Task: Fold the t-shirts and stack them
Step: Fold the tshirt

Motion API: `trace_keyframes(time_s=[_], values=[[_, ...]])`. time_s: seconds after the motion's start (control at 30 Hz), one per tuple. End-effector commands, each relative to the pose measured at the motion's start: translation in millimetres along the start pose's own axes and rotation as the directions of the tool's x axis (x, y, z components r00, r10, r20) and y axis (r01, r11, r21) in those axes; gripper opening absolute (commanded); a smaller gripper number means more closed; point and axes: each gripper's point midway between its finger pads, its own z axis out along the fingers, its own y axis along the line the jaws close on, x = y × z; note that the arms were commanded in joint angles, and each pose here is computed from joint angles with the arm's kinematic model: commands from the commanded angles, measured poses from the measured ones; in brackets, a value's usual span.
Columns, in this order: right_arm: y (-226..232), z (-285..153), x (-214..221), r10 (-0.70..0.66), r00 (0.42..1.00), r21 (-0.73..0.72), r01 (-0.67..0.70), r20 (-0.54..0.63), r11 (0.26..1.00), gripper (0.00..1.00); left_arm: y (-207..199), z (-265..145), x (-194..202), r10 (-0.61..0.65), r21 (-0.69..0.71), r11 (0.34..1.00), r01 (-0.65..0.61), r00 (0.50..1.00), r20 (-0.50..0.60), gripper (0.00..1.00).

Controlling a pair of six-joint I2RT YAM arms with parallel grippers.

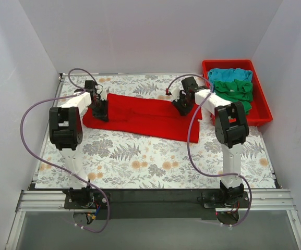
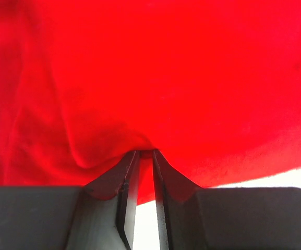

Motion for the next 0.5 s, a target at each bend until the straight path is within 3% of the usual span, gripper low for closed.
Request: trace_keyframes(time_s=[0.0,0.13,0.17,0.23,0.27,0.3,0.4,0.47], values=[[55.9,-13.0,66.4,0.028,0.983,-0.146,-0.054,-0.18,0.988,0.37,31.3,21.0,-32.7,0.061,-0.09,0.994,-0.057,0.997,0.045,0.16],[139.0,-41.7,88.2,-0.034,0.976,-0.288,-0.03,-0.214,0.957,0.36,28.1,43.4,-84.6,0.107,-0.025,0.994,-0.105,0.988,0.107,0.16],[158.9,-49.2,88.6,-0.058,0.976,-0.319,-0.012,-0.208,0.948,0.36,18.6,33.0,-118.0,0.127,0.012,0.991,-0.131,0.975,0.185,0.16],[222.1,-69.7,87.4,-0.155,0.973,-0.411,0.074,-0.169,0.909,0.36,10.3,49.0,-129.5,0.138,0.057,0.987,-0.151,0.973,0.187,0.16],[242.8,-76.1,85.0,-0.185,0.971,-0.441,0.102,-0.149,0.892,0.37,3.0,37.0,-157.1,0.159,0.061,0.982,-0.18,0.954,0.254,0.16],[273.0,-88.7,74.4,-0.23,0.969,-0.493,0.155,-0.094,0.856,0.37,-10.8,43.8,-160.5,0.161,0.113,0.974,-0.196,0.952,0.26,0.16],[293.2,-106.5,49.9,-0.191,0.981,-0.539,0.143,-0.033,0.83,0.39,-36.4,17.1,-190.3,0.152,0.174,0.958,-0.227,0.92,0.36,0.18],[282.7,-112.8,27.4,-0.18,0.984,-0.507,0.161,0.012,0.847,0.39,-45.1,-0.3,-198.4,0.111,0.197,0.959,-0.202,0.912,0.395,0.19]])
